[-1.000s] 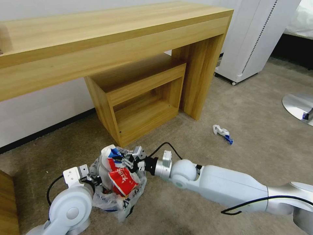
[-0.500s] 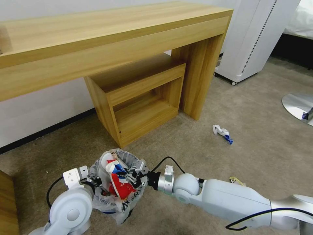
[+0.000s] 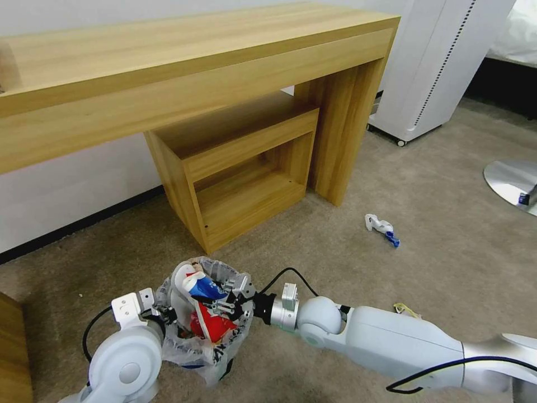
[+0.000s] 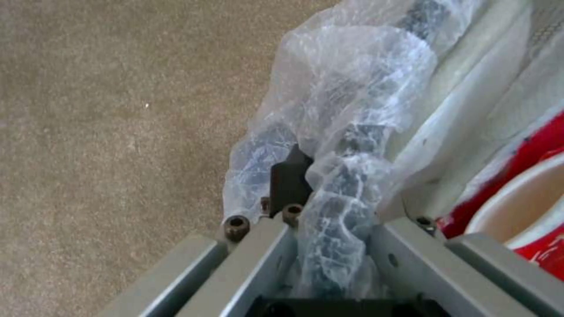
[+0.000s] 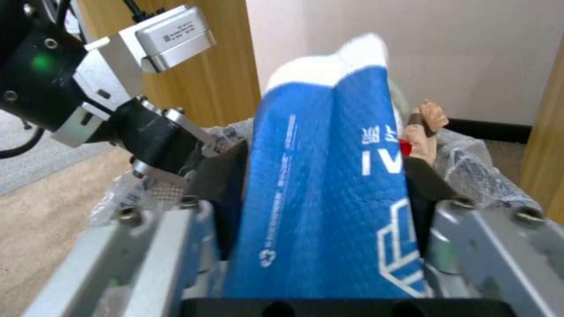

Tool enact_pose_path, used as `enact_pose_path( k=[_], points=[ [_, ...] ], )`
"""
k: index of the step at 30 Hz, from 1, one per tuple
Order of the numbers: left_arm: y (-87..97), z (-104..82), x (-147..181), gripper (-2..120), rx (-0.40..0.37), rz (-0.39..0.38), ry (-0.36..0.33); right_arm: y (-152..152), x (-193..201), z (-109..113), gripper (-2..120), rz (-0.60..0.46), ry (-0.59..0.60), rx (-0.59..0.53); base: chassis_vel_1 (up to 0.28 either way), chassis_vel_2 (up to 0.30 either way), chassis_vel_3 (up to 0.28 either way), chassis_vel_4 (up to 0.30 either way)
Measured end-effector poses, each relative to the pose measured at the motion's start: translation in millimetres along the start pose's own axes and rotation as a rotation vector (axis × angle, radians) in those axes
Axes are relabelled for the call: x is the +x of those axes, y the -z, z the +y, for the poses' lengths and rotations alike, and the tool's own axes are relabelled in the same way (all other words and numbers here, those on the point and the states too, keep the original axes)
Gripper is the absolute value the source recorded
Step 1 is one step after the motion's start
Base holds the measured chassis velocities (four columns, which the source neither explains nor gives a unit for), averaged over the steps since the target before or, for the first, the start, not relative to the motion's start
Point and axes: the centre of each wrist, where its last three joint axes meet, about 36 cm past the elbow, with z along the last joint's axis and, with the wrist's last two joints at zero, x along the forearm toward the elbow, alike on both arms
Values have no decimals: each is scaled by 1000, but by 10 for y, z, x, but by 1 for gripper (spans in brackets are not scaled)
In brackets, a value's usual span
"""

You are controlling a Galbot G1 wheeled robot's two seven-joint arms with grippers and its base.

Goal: Pick up the trash bin and place the garbage on the floor into it.

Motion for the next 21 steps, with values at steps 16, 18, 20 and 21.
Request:
enact_pose_path(
  k=[16, 18, 20, 21],
  points=[
    [11, -14, -49, 0, 0, 3, 11, 233, -146, -189, 100, -33, -26, 36, 0, 0, 0, 0],
    [14, -11, -53, 0, -1, 2, 12, 282, -157, -206, 100, -44, -28, 38, 0, 0, 0, 0],
    [18, -7, -53, 0, -1, 3, 13, 403, -155, -260, 100, -70, -40, 49, 0, 0, 0, 0],
    [22, -4, -54, 0, -1, 2, 13, 457, -136, -296, 100, -81, -51, 53, 0, 0, 0, 0]
  ],
)
